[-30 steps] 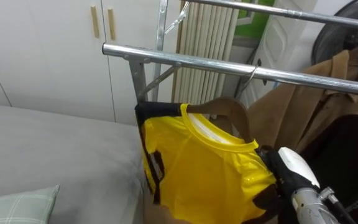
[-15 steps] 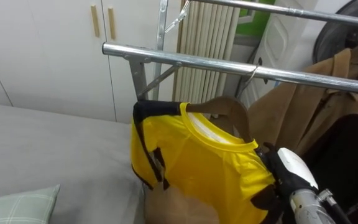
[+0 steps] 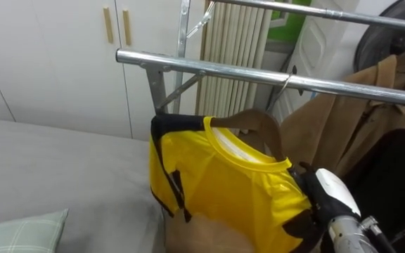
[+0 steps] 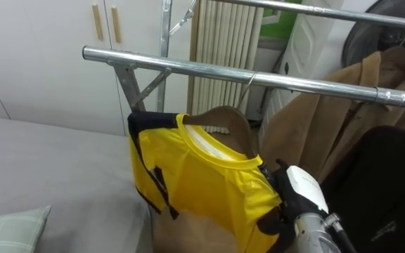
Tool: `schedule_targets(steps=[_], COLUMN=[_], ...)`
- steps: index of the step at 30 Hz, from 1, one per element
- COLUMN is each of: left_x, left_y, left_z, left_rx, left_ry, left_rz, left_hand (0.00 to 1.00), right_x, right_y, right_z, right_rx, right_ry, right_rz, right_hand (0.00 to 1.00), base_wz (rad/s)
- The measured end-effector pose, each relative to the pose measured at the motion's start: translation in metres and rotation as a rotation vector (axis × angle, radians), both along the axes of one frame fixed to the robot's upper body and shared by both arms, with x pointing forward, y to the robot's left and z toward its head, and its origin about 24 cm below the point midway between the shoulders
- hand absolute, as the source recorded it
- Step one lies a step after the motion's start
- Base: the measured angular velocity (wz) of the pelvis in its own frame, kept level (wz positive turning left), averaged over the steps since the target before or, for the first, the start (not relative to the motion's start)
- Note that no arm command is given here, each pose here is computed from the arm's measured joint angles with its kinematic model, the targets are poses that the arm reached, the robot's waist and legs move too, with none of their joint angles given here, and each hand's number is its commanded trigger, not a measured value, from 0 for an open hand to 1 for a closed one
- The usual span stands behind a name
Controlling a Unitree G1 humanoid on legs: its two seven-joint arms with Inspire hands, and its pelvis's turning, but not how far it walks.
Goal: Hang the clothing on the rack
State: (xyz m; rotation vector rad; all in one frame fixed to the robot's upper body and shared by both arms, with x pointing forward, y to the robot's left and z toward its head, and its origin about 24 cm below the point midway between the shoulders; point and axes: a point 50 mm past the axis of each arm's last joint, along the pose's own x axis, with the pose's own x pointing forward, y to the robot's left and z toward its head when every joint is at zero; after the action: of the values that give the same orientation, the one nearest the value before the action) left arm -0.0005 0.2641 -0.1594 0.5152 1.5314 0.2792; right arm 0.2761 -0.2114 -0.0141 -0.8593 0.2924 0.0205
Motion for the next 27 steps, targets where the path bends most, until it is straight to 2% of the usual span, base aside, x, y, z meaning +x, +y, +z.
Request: schedule_targets(steps=[4,9,14,24,27], left_x=[0.0,0.0,-0.001,-0.003,-0.003], left_y=[0.0,-0.003,-0.012,-0.014,-0.016], left_z=[0.0,-0.001,-0.003,-0.004,-0.005], left_rx=[0.0,-0.006,-0.004,-0.01,-0.015], left_ry=[0.0,-0.006,-0.01,-0.006,-0.006], left_rz=[-0.003,0.016,0.021,0.033,0.035], left_hand=[0.0,0.0,0.0,0.0,0.0], right_x=[-0.002,-0.004,-0.006,-0.017,-0.017], right_y=[-0.001,0.001,0.0,0.0,0.0], right_z=[-0.002,-0.004,-0.006,-0.018,-0.017], right_rx=[0.153,0.472,0.716,1.198,1.286], right_ry=[0.002,-0.029,-0.045,-0.026,-0.043], right_rz=[-0.054,-0.192,-0.299,-0.47,-0.481], right_hand=[0.0,0.0,0.0,0.0,0.0], base_wz=[0.0,0.0,0.0,-0.01,-0.03])
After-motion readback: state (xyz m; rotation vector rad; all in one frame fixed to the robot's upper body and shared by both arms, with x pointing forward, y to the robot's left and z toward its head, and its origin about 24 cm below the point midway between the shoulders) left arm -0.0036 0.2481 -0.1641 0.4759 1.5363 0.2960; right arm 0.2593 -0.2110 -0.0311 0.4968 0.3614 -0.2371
